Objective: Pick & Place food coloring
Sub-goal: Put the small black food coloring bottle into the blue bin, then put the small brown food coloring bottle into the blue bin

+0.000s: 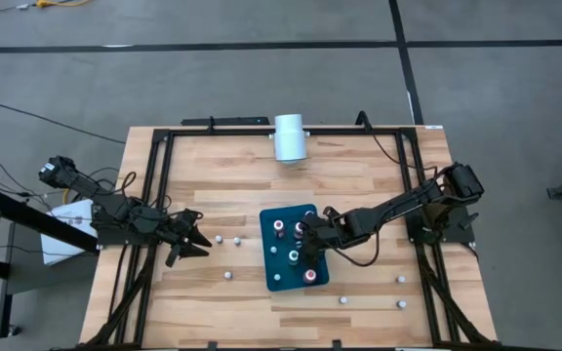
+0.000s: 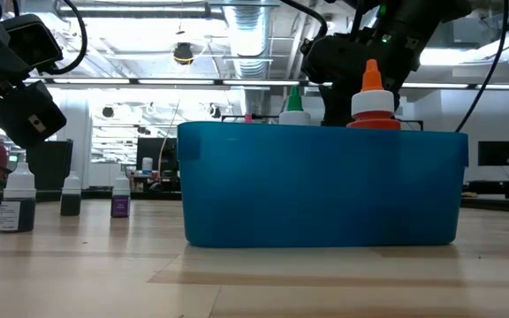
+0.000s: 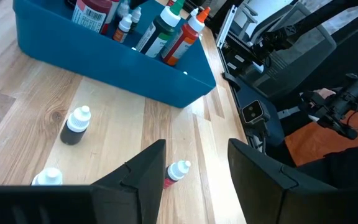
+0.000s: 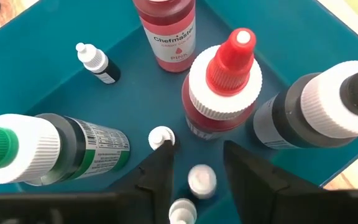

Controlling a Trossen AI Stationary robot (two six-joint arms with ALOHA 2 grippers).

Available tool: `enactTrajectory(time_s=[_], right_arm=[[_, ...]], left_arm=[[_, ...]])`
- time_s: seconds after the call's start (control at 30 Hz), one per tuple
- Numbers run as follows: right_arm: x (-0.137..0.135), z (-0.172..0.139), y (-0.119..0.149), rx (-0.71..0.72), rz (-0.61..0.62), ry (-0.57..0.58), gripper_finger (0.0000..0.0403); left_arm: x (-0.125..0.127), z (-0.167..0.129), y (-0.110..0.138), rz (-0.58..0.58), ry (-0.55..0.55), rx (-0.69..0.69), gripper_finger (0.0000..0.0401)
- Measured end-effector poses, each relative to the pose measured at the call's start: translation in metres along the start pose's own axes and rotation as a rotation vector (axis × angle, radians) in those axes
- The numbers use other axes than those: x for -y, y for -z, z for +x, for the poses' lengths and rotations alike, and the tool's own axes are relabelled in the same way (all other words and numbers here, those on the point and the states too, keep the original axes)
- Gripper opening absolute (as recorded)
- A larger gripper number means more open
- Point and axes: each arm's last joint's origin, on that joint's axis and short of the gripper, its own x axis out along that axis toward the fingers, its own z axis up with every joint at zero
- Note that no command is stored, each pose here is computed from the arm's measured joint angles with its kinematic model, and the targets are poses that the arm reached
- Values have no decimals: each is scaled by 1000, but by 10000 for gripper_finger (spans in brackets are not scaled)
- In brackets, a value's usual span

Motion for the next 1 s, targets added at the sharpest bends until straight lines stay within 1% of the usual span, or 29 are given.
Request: enactTrajectory(time_s=[0.2, 0.27, 0.37, 0.6, 0.73, 1.0], right_arm=[[0, 0, 0, 1, -6, 1, 209], [0, 0, 0, 1, -7, 2, 228], [1, 0, 0, -3, -9, 8, 245], [2, 0, 2, -17, -13, 19, 249], [-1, -3, -3, -9, -11, 13, 249], [-1, -15, -9, -62, -36, 77, 249]], left_arm=[[0, 0, 0, 0, 0, 0, 165], [0, 0, 0, 0, 0, 0, 165], [0, 0, 0, 0, 0, 0, 165], [0, 0, 0, 0, 0, 0, 165], [0, 0, 0, 1, 0, 0, 165], [0, 0, 0, 1, 0, 0, 165]])
